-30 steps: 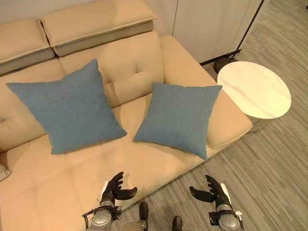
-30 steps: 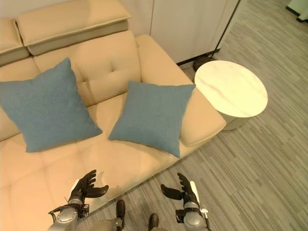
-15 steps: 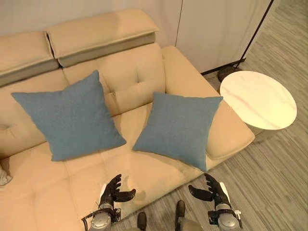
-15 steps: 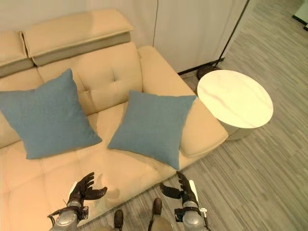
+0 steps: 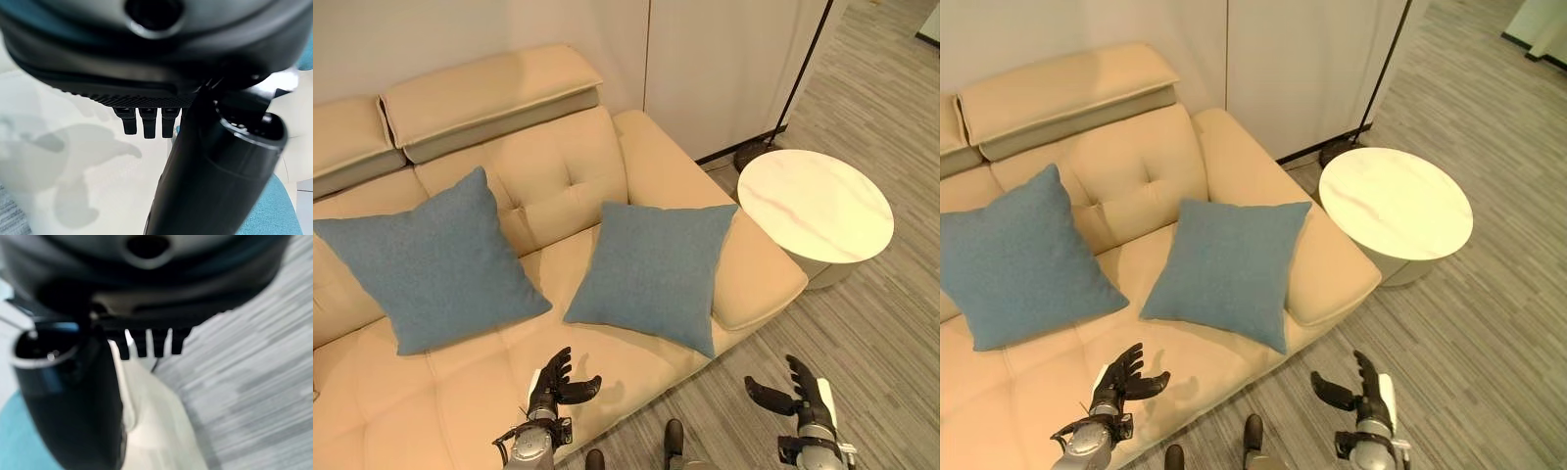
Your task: Pick up all the scattered cushions and arrange them neatly on the sofa.
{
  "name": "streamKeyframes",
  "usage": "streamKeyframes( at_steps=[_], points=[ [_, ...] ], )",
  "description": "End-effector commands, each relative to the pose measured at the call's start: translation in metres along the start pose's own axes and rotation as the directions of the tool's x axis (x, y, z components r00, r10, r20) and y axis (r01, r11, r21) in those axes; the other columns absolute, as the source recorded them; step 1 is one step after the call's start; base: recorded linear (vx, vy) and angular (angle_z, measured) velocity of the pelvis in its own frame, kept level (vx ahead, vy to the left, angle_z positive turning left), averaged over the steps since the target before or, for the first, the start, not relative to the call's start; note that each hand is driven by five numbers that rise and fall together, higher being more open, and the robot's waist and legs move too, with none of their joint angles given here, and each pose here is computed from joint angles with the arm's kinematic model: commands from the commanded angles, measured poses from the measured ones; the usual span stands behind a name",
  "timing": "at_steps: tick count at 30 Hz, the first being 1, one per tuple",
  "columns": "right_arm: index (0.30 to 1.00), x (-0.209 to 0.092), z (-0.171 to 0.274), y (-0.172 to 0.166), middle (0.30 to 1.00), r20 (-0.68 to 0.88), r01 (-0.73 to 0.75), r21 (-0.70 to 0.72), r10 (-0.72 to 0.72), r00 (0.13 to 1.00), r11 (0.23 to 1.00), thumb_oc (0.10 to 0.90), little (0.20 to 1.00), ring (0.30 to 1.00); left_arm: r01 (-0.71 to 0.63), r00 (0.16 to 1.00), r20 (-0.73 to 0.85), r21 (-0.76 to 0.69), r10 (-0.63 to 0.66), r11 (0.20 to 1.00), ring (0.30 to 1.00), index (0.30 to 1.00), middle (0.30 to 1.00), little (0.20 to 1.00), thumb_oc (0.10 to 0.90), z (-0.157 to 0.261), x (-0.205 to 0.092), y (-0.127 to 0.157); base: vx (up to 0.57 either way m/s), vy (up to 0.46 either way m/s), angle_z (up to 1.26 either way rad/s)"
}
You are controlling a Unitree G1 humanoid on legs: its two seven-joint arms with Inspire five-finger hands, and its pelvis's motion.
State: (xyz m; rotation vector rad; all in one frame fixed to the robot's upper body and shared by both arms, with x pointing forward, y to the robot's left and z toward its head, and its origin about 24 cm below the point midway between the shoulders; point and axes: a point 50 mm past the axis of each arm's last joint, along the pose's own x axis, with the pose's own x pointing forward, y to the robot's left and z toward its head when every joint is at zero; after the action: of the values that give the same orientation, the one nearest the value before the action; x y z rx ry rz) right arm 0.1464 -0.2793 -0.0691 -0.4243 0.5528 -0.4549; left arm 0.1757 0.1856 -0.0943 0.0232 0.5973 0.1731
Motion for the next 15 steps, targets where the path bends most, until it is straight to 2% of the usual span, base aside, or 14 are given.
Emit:
streamKeyframes(
  at_steps=[1,4,10,15],
  points=[
    [0.9,0.02,0.042,-0.037,0.9,0.186,0.155,0.035,-0.159,0.97,0.987,0.8,0.9,0.9,-0.091,0.975,0.206,0.036,0.082,0.995,0.9,0.9,0.9,0.9,0.8,0.046,0.011,0.025,0.07,0.02,-0.07],
    [0.9,0.024,0.05,-0.038,0.9,0.211,0.159,0.044,-0.165,0.964,0.986,0.8,0.9,0.9,-0.11,0.965,0.242,0.037,0.097,0.993,0.9,0.9,0.9,0.9,0.8,0.057,0.014,0.028,0.02,0.009,-0.03],
    [0.9,0.039,0.081,-0.026,0.9,0.257,0.136,0.148,-0.171,0.951,0.98,0.8,0.9,0.9,-0.151,0.922,0.355,-0.035,0.154,0.988,0.9,0.9,0.9,0.9,0.8,0.097,0.025,0.027,-0.04,-0.005,0.02],
    [0.9,0.049,0.132,-0.001,0.9,0.34,0.093,0.305,-0.199,0.919,0.948,0.8,0.9,0.9,-0.122,0.829,0.539,-0.086,0.149,0.989,0.9,0.9,0.9,0.9,0.8,0.162,0.031,0.01,-0.09,0.009,0.12]
  ],
)
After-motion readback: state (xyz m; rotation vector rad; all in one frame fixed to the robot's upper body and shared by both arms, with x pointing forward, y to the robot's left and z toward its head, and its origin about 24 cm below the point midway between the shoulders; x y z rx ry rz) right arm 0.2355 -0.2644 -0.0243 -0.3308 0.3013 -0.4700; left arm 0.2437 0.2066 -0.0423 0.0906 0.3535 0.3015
